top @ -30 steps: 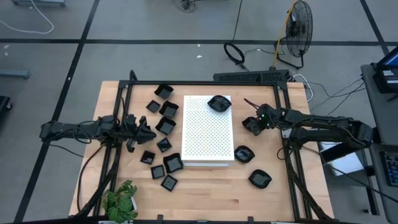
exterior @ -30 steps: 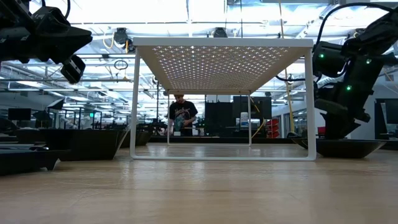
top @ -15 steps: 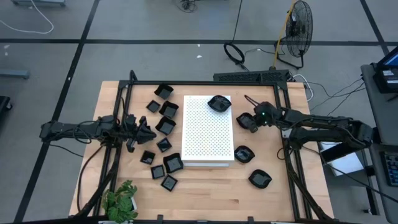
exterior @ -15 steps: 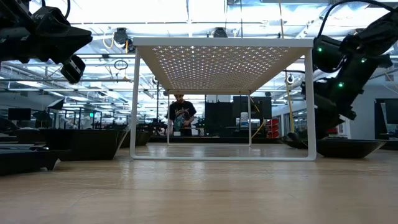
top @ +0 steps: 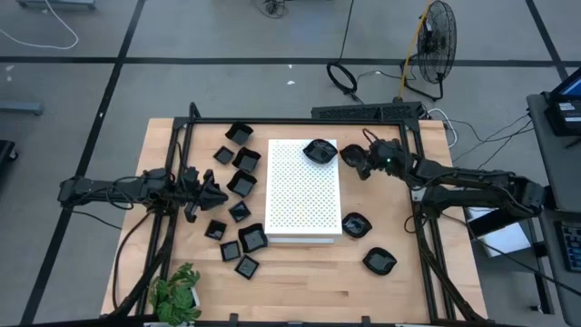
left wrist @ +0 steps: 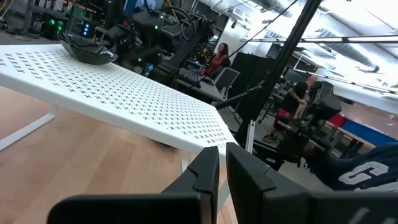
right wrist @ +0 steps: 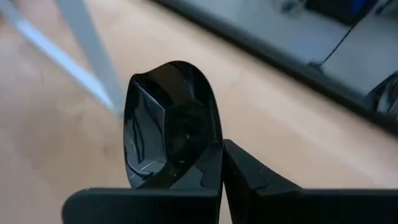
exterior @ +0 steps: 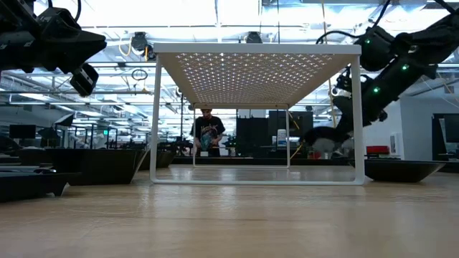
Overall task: Pick & Place Mini shaped plates
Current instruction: Stack the black leaf shaped plate on top of the other black leaf shaped plates on the shelf
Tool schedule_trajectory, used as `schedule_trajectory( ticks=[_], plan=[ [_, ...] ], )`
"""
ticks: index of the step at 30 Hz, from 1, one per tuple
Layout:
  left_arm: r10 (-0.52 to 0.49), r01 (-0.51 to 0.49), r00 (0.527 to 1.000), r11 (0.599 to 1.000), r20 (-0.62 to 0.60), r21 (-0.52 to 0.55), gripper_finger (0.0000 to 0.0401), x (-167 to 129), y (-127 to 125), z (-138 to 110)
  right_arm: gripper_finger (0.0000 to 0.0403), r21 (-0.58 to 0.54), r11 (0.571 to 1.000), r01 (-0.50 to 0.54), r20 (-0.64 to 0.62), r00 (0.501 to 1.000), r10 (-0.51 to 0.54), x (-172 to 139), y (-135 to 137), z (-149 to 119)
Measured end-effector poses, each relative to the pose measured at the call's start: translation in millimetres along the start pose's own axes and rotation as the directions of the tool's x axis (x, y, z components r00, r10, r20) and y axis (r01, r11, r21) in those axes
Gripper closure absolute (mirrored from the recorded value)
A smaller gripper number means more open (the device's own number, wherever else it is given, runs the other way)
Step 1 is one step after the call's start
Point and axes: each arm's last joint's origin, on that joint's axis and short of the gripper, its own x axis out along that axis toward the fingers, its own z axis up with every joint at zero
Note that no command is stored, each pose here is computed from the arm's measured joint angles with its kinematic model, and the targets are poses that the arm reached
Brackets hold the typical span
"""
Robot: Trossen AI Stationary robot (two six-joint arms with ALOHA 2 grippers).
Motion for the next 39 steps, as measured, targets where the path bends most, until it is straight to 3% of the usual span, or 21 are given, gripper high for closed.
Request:
schedule_trajectory(
  ticks=[11, 19, 22, 28, 39],
  plan=[
    [0.0, 0.0, 1.0, 1.0, 0.001, 0.0, 0.037, 0, 0, 0, 0.0403, 0.014, 0.999, 0.049, 0.264, 0.963, -0.051, -3, -16, 49],
    [0.0, 0.0, 1.0, 1.0, 0.001, 0.0, 0.037, 0, 0, 0, 0.0403, -0.019, 0.981, -0.194, 0.395, 0.9, 0.186, -21, -16, 111],
    [0.0, 0.0, 1.0, 1.0, 0.0, 0.0, 0.037, 0, 0, 0, 0.0403, -0.037, 0.95, -0.311, 0.392, 0.87, 0.3, -22, -11, 129],
    [0.0, 0.0, 1.0, 1.0, 0.001, 0.0, 0.037, 0, 0, 0, 0.0403, -0.051, 0.82, -0.57, 0.298, 0.775, 0.557, -10, 13, 140],
    [-0.001, 0.001, 1.0, 1.0, 0.001, 0.0, 0.0371, 0, 0, 0, 0.0403, -0.051, 0.78, -0.624, 0.173, 0.764, 0.622, -2, 36, 127]
  ],
)
